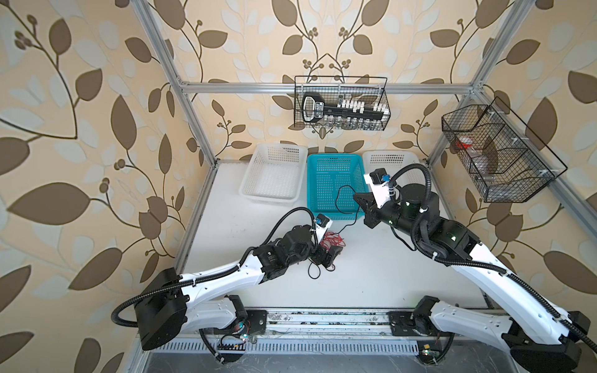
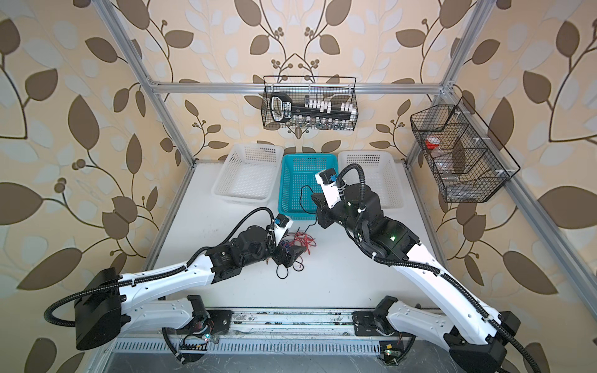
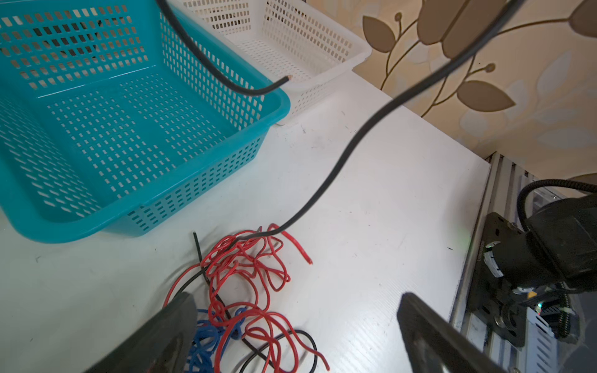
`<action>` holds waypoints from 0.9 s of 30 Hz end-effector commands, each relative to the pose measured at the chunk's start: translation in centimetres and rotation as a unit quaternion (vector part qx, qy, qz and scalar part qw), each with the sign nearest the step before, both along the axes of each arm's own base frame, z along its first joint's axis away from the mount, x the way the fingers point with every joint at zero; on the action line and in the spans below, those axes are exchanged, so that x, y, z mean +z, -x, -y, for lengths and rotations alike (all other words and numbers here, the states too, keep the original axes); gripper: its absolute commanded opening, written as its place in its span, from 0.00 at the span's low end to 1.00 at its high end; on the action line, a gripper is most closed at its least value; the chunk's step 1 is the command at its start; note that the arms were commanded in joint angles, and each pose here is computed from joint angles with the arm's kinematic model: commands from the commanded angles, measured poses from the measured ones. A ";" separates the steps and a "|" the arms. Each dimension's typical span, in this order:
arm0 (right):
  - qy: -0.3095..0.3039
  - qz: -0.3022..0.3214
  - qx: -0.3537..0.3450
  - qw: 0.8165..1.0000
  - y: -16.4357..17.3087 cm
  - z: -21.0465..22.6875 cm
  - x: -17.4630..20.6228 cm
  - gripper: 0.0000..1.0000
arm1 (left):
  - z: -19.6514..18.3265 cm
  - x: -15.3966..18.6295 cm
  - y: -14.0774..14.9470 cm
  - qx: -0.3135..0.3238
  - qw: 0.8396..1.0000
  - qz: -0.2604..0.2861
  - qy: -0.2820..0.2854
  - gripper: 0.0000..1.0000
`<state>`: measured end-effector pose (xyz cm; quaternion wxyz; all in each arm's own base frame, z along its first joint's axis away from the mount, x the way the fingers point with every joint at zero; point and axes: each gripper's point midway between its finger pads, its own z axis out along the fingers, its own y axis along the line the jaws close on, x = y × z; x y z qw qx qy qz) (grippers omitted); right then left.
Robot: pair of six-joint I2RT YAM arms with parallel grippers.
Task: Untangle and sort cables by color
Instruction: Untie the cable from multiple cables.
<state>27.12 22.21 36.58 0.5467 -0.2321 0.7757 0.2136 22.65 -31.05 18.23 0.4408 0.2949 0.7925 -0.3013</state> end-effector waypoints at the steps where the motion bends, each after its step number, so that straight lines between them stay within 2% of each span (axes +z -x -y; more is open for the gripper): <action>1: -0.041 0.025 0.022 0.999 0.7 -0.6 3.5 0.00 | 1.2 2.9 -1.4 0.009 0.999 0.046 0.023 0.99; 10: -0.074 0.032 0.061 0.995 2.8 -0.7 5.3 0.00 | 2.7 3.0 -4.7 0.054 0.996 0.067 0.011 0.97; 15: -0.085 0.040 0.059 0.994 3.6 0.1 5.9 0.00 | 3.2 3.8 -5.5 0.063 0.995 0.078 0.022 0.86; 17: -0.086 0.043 0.050 0.994 3.6 0.6 5.9 0.00 | 3.4 4.1 -5.5 0.063 0.994 0.081 0.024 0.73; 20: -0.086 0.050 0.031 0.995 3.4 1.4 6.2 0.00 | 3.3 4.5 -5.5 0.062 0.995 0.080 0.022 0.41; 23: -0.071 0.037 0.002 0.997 2.4 2.1 4.3 0.00 | 3.0 5.6 -5.2 0.062 0.994 0.081 0.030 0.11; 25: -0.063 0.029 -0.017 0.997 1.8 2.6 3.2 0.00 | 2.8 6.6 -5.0 0.062 0.994 0.085 0.032 0.00; 27: -0.055 0.015 -0.029 0.998 1.3 2.8 1.6 0.00 | 2.4 7.9 -4.8 0.062 0.993 0.091 0.038 0.00</action>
